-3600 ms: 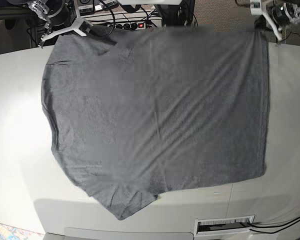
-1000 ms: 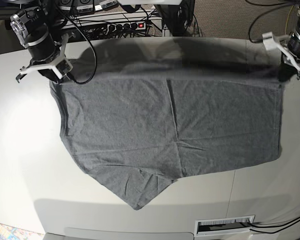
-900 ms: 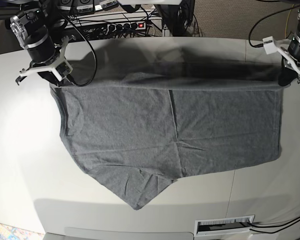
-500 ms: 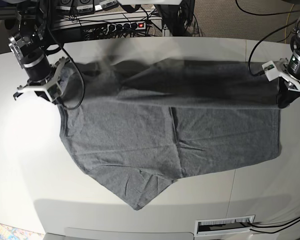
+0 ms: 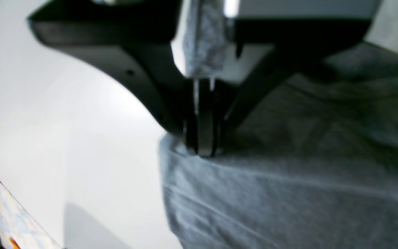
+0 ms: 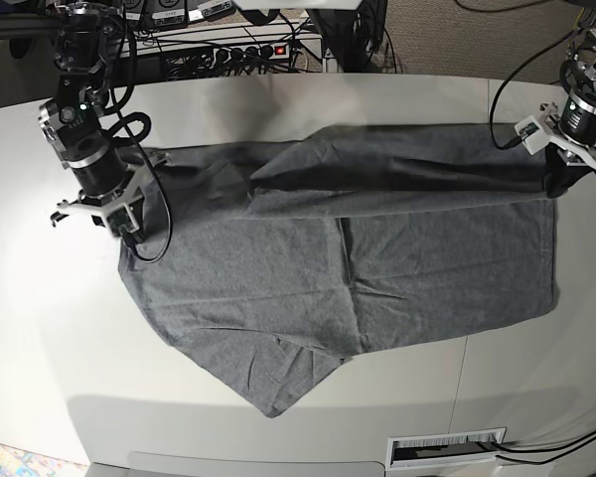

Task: Fold the T-shirt properly
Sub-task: 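Lift the shoulder edges and fold them over the shirt body, then release the folded edge and raise both grippers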

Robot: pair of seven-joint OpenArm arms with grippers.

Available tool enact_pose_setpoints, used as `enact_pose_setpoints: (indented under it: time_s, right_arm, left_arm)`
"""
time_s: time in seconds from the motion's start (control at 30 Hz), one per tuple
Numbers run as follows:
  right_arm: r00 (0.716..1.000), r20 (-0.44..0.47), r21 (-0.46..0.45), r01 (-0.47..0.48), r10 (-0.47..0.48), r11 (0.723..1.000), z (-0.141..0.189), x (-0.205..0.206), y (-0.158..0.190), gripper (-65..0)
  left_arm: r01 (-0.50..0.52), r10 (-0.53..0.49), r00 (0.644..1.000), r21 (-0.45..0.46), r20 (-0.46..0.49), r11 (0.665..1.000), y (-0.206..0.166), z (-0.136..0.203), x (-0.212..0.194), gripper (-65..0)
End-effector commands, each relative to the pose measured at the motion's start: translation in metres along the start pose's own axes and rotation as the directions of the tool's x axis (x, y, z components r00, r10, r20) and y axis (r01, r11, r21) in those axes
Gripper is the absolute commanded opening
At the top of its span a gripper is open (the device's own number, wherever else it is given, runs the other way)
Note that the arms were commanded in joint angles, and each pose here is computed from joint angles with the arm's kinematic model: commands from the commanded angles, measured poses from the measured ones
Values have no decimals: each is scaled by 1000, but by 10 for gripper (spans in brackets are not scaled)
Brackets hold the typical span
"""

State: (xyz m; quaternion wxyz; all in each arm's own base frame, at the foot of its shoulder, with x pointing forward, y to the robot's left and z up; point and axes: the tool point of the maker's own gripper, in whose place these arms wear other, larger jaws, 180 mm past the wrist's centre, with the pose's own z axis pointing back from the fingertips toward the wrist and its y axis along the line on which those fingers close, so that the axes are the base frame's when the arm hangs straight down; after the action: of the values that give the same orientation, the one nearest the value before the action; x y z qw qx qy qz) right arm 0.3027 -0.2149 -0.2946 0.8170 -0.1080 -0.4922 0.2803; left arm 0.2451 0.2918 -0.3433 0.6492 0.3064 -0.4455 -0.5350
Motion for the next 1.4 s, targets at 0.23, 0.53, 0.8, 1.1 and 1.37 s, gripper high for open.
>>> enact_pose_setpoints:
  time_s: [0.23, 0.53, 0.8, 1.1, 1.37]
  right_arm:
    - [999, -19, -38, -37, 36, 999, -19, -5, -15, -650]
    - [999, 33, -77, -37, 39, 996, -26, 18, -33, -650]
    - [998, 36, -86, -48, 51, 995, -26, 20, -35, -650]
    - [991, -29, -134, -134, 131, 982, -25, 10, -44, -533]
    - [995, -47, -110, -91, 86, 990, -26, 6, -40, -541]
  left_arm:
    - [-75, 74, 997, 93, 9, 993, 33, -13, 0, -650]
    - [-131, 131, 991, 45, 18, 990, 15, -18, -6, -650]
    - [-138, 137, 990, 34, 31, 990, 10, -17, -11, -650]
    - [-161, 160, 987, 46, 28, 986, 14, -19, -12, -489]
    - [-210, 222, 974, -212, 38, 955, -29, -15, 3, -527]
